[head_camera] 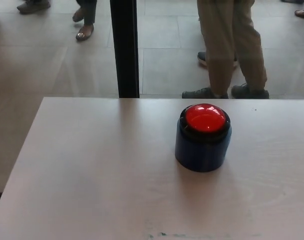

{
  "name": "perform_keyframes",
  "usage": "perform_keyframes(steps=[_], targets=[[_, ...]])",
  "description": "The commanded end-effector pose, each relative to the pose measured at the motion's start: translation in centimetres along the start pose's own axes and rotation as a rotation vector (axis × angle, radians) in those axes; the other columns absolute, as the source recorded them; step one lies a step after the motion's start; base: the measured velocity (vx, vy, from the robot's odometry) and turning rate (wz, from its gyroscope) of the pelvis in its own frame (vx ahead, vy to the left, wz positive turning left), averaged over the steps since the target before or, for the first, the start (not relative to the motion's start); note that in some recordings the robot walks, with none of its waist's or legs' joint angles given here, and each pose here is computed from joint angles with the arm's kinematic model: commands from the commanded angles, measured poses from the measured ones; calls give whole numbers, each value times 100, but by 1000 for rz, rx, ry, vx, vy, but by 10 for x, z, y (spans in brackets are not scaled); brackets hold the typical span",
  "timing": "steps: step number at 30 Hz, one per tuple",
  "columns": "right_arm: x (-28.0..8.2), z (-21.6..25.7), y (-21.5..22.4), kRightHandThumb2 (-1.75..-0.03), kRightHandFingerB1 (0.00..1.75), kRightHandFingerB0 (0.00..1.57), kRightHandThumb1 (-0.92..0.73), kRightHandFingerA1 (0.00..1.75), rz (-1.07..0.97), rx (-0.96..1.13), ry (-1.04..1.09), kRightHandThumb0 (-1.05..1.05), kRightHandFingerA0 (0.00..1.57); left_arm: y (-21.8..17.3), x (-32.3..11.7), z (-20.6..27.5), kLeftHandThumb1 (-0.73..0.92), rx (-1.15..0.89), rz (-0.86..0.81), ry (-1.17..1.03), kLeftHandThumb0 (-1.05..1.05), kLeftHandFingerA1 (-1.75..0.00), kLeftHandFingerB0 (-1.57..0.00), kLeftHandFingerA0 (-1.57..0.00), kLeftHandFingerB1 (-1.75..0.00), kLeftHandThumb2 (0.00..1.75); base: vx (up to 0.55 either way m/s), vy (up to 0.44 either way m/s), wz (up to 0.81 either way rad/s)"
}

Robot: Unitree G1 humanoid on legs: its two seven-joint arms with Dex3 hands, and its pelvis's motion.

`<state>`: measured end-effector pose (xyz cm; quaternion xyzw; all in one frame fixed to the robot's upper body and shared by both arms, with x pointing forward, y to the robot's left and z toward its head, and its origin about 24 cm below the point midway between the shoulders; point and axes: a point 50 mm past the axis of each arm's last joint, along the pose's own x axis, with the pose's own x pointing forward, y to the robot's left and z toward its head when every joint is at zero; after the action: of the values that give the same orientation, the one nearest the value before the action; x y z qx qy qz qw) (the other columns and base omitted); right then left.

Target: The robot uses its right hand to press the red button kept in the middle of the desk

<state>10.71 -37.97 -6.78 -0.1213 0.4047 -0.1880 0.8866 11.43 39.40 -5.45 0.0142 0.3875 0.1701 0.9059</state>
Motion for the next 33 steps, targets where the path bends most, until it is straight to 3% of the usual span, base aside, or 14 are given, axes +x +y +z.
perform_keyframes(steps=[1,2,4,10,11,12,13,14,15,18,19,20,24,33], targets=[[-1,15,-33,-100,13,0,-62,15,19,241,-108,-88,0,17,-9,16,62,-206,-156,-53,-72,-45,-3,0,-30,102,0,0,0],[-1,16,-36,-100,0,0,-69,4,6,304,-117,-100,0,17,-10,15,82,-212,-153,-52,-72,-41,-5,-6,-24,66,0,0,0],[-3,25,-43,-104,0,0,-74,4,-27,323,-152,-104,0,18,-11,13,61,-211,-154,-51,-73,-45,-3,0,-30,103,0,0,0],[-10,111,-80,-98,18,0,-62,37,-223,401,-399,-80,8,19,-13,11,60,-261,-172,-48,-76,-43,-3,-2,-26,100,0,0,0],[-8,122,-85,-95,34,3,-60,57,-264,401,-422,-73,21,19,-13,12,61,-240,-174,-50,-78,-45,-6,0,-27,101,0,0,0],[-15,163,-90,-62,54,28,-75,62,-385,415,-571,-61,82,19,-14,13,61,-221,-172,-52,-77,-47,-6,-1,-27,100,0,0,0],[-23,186,-90,-62,60,38,-75,65,-416,461,-637,-61,92,19,-14,13,61,-243,-168,-53,-80,-47,-9,-2,-26,99,0,0,0],[-25,194,-91,-65,65,51,-73,69,-427,481,-668,-64,110,19,-14,12,77,-253,-166,-51,-74,-42,-6,-8,-22,64,0,0,0],[-31,212,-92,-69,62,64,-69,77,-449,524,-737,-62,108,19,-14,11,59,-266,-164,-46,-76,-50,0,-2,-29,99,0,0,0],[-52,255,-91,-76,54,71,-70,97,-491,565,-895,-52,111,20,-16,7,59,-242,-158,-34,-77,-50,0,-4,-30,99,0,0,0],[-61,276,-89,-77,63,76,-74,125,-478,615,-956,-37,110,21,-17,6,76,-239,-165,-36,-76,-43,-7,-8,-24,63,0,0,0],[-69,291,-87,-84,68,79,-71,144,-465,645,-996,-29,107,21,-17,7,60,-235,-168,-38,-82,-53,-2,-10,-29,99,0,0,0],[-99,345,-74,-99,91,83,-69,174,-443,631,-1152,-15,104,21,-17,6,57,-248,-167,-39,-77,-50,-1,-3,-30,99,0,0,0],[-152,426,-31,-116,147,87,-55,175,-226,557,-1392,-21,104,22,-17,3,60,-275,-161,-33,-77,-50,-4,-8,-33,94,0,0,0]])
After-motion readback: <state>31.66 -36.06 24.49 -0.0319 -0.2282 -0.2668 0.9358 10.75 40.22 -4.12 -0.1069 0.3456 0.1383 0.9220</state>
